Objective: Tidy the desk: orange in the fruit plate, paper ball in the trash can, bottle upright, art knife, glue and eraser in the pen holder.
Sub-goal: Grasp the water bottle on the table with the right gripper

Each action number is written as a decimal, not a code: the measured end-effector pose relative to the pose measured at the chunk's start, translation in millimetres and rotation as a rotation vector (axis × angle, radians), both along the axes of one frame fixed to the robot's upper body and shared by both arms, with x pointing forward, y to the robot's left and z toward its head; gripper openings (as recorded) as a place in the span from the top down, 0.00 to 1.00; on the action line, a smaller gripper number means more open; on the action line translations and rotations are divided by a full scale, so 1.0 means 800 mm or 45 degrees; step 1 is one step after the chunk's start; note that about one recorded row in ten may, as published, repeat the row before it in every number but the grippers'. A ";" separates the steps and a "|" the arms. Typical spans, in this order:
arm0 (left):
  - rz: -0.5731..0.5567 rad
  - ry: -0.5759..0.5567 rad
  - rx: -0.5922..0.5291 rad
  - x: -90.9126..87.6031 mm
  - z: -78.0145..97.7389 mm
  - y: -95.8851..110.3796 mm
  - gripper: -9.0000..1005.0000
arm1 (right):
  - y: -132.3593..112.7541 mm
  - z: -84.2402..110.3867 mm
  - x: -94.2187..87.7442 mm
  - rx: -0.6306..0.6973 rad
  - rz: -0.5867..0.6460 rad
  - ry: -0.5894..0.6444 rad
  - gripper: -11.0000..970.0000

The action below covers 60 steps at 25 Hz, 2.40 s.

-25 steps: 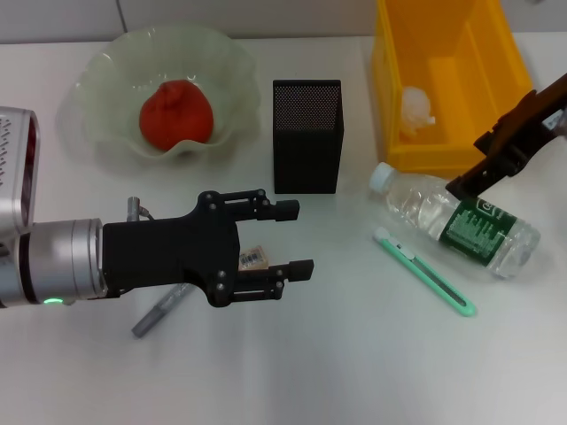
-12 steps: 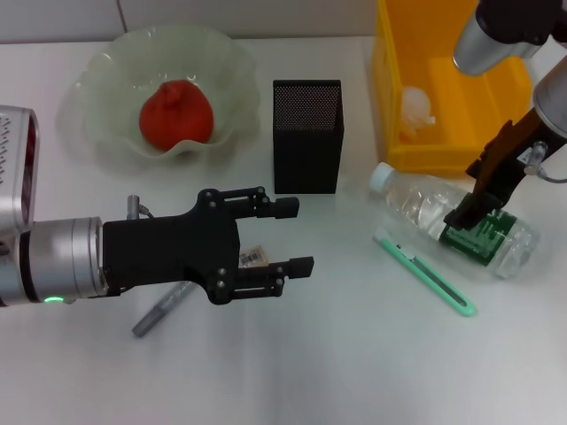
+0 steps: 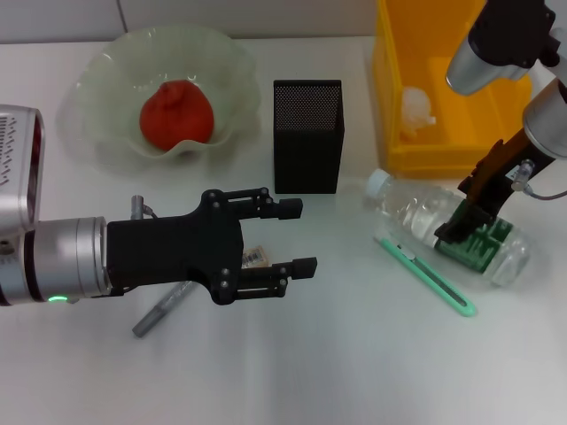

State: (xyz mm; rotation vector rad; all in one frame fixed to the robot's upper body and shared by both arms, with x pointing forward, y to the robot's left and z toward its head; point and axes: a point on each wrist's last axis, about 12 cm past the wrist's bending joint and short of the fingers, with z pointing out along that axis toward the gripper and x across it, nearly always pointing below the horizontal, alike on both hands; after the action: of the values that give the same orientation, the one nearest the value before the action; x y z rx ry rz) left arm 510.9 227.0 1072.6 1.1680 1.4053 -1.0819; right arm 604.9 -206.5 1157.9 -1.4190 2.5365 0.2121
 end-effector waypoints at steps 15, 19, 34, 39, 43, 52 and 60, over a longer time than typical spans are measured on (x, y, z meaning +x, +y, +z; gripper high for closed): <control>0.006 0.007 0.000 -0.002 -0.002 0.001 0.38 | 0.000 -0.029 -0.001 0.013 -0.016 0.058 0.17; 0.004 0.007 0.001 -0.002 -0.002 0.001 0.38 | -0.001 -0.036 -0.002 0.012 -0.023 0.076 0.17; -0.001 0.007 -0.003 -0.002 -0.001 0.001 0.38 | -0.007 -0.041 -0.002 0.029 -0.066 0.070 0.18; -0.002 0.007 -0.004 -0.002 -0.001 0.001 0.39 | -0.011 -0.043 -0.004 0.030 -0.077 0.066 0.18; 0.006 0.008 -0.007 -0.003 -0.001 0.002 0.39 | -0.019 -0.042 -0.012 0.043 -0.088 0.036 0.18; 0.024 0.008 -0.040 -0.002 0.001 0.002 0.39 | -0.048 -0.010 -0.052 0.291 -0.098 -0.152 0.18; 0.017 -0.004 -0.048 0.003 0.004 -0.003 0.39 | -0.058 -0.010 -0.065 0.344 -0.122 -0.159 0.34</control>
State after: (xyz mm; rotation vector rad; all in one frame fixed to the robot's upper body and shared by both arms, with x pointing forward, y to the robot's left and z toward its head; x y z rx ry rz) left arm 513.0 224.8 1076.0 1.1315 1.3829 -1.0923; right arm 553.0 -253.2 1149.6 -1.1692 2.3619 0.4173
